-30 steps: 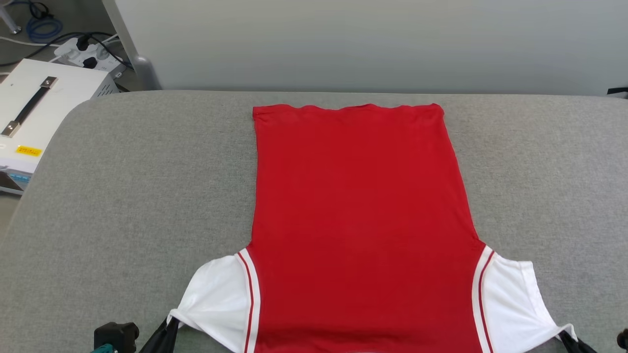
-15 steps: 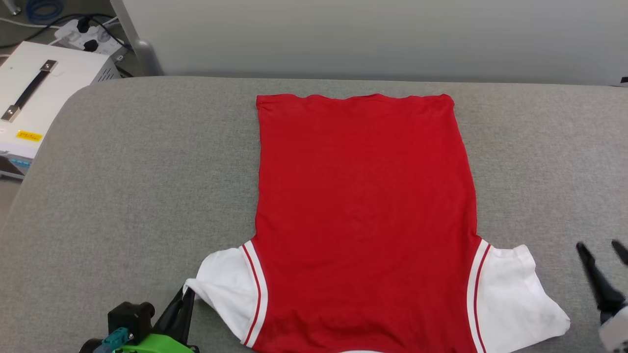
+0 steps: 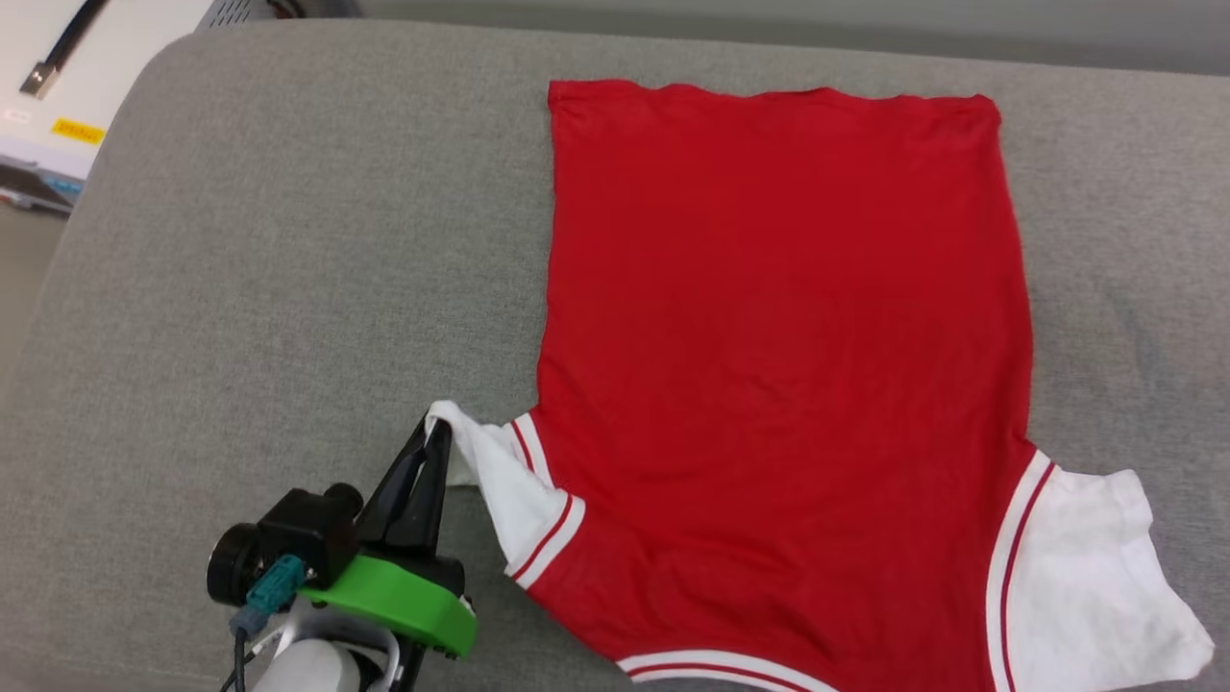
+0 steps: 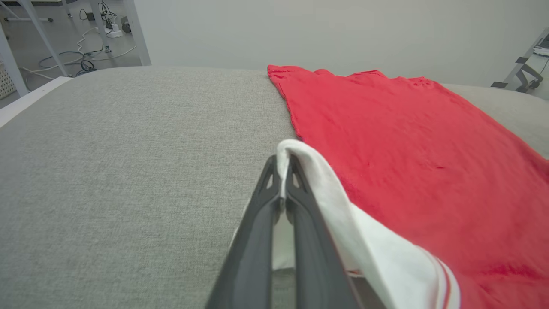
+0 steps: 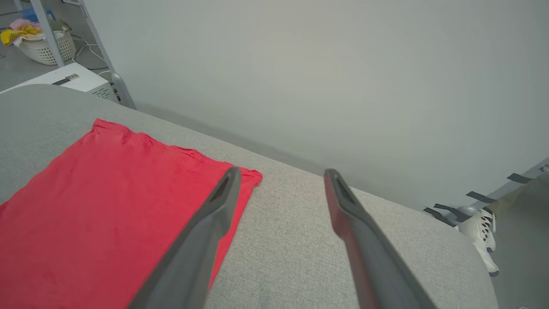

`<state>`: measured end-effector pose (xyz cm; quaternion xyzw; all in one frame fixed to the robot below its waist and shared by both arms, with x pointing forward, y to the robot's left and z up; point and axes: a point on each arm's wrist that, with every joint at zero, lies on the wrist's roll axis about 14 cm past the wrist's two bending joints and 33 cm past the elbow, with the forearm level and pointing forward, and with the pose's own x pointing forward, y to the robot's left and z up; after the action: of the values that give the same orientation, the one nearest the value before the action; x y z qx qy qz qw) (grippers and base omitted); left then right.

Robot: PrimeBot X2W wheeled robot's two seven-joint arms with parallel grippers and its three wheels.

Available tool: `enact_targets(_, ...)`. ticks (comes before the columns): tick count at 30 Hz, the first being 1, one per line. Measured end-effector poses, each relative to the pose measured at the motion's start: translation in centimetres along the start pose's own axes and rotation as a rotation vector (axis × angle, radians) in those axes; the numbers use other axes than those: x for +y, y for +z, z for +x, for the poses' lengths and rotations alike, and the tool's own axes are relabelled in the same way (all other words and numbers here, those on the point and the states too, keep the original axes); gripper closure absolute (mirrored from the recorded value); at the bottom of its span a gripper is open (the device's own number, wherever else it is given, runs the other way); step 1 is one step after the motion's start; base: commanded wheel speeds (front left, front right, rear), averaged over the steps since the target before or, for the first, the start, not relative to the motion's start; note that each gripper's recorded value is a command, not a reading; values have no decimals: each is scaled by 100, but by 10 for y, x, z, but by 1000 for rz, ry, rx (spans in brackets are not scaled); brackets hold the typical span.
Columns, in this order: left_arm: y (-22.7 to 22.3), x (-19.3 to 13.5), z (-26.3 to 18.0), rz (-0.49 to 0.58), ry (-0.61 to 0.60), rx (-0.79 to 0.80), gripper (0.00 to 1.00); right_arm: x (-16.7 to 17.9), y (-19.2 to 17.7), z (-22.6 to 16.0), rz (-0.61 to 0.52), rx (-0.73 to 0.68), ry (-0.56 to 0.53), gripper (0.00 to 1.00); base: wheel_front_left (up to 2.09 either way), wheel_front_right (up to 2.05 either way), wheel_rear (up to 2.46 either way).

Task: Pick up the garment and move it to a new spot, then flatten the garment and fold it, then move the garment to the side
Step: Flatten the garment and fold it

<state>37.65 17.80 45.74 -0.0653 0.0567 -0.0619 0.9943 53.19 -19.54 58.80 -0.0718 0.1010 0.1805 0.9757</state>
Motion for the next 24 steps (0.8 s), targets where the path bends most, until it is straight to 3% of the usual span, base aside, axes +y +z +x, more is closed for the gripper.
enact_targets(9, -5, 4, 25, -10, 28, -10, 100, 6, -56, 83, -3, 540, 93, 0, 0, 0, 0)
enact_targets(14, -18, 8, 33, -19, 52, 16, 100, 19, -83, 121, -4, 667, 120, 0, 0, 0, 0)
enact_targets(24, -52, 27, 40, -7, 115, 101, 100, 50, -192, 166, -23, 908, 180, 0, 0, 0, 0)
